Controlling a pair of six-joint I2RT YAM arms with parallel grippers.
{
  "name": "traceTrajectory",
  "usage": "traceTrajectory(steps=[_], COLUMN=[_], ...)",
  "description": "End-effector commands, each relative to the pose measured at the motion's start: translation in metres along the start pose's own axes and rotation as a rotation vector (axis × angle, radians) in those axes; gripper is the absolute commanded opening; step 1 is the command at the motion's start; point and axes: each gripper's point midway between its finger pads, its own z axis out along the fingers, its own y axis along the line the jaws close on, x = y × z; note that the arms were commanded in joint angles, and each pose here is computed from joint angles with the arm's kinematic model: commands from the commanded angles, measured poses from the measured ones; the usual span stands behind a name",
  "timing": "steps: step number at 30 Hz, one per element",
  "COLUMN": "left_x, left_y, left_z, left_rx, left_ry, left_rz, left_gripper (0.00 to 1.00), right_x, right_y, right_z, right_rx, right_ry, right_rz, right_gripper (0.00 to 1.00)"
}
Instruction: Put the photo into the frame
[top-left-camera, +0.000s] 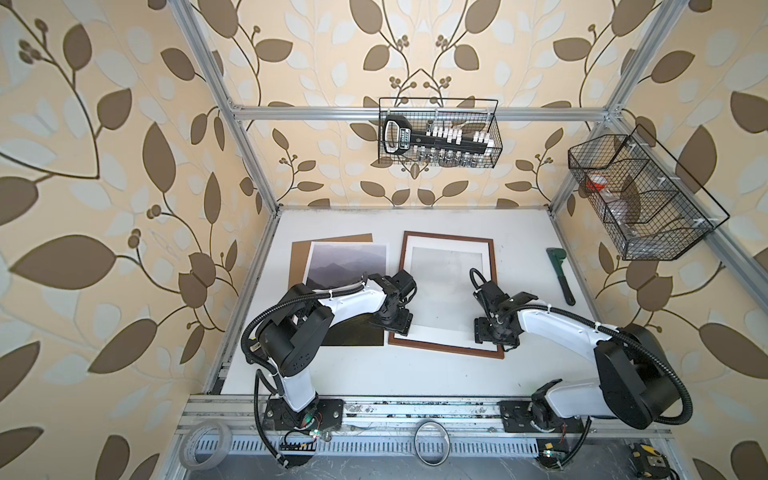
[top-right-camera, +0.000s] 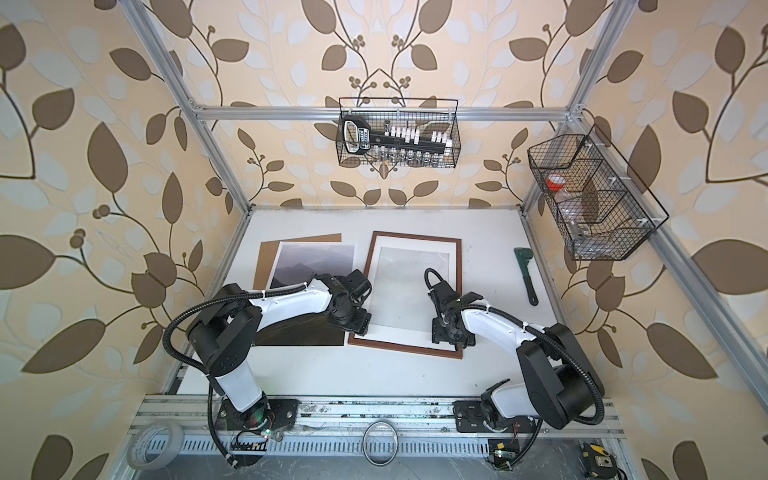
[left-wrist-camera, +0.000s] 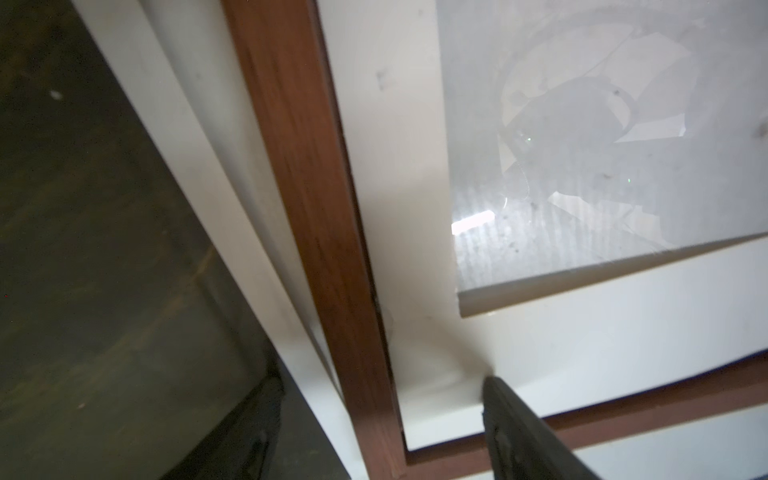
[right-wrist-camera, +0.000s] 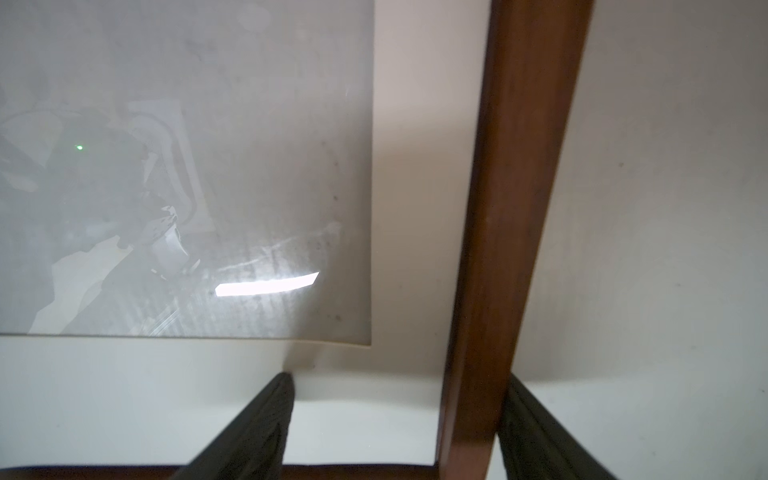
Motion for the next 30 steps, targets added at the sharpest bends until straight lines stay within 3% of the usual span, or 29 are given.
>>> traceTrajectory(steps=[1, 9, 14, 19, 21, 23, 24, 26, 28, 30], left_x=[0.009, 0.002, -0.005, -0.012, -0.026, -0.047, -0.058, -0.081, -0.101, -0.116], left_y=[0.006, -0.007, -0.039, -0.037, -0.025, -0.009, -0.002, 0.011, 0.022, 0.032], left_z=[0.011, 0.015, -0.015, -0.034, -0.046, -0.061, -0.067, -0.077, -0.080, -0.074], left_rx=[-0.034, 0.017, 0.190, 0.189, 0.167, 0.151, 0.142, 0.115, 0.102, 0.088], left_ry=[0.044, 0.053, 0.013, -0.008, -0.042, -0.100, -0.130, -0.193, -0.245, -0.278], left_rz=[0.013, 0.010, 0.000, 0.026, 0.013, -0.017, -0.032, -0.067, -0.114, -0.161], left_gripper=[0.74, 0.70, 0.71, 0.74, 0.77, 0.79, 0.80, 0.82, 0.83, 0.84], right_x=[-0.001, -0.012, -0.037, -0.073, -0.092, -0.116, -0.124, -0.140, -0.153, -0.163], right_y=[-0.012, -0.010, -0.017, -0.031, -0.040, -0.051, -0.055, -0.057, -0.047, -0.044], right_z=[0.014, 0.011, -0.028, -0.063, -0.080, -0.105, -0.113, -0.117, -0.106, -0.091], right_rx=[0.072, 0.027, -0.059, -0.098, -0.079, -0.045, -0.038, -0.114, -0.314, -0.389], right_ry=[-0.005, -0.029, -0.122, -0.217, -0.294, -0.431, -0.487, -0.560, -0.536, -0.496], right_rz=[0.006, 0.028, 0.095, 0.160, 0.196, 0.245, 0.273, 0.362, 0.436, 0.482], right_gripper=[0.77, 0.76, 0.77, 0.77, 0.80, 0.97, 1.00, 1.00, 1.00, 0.92])
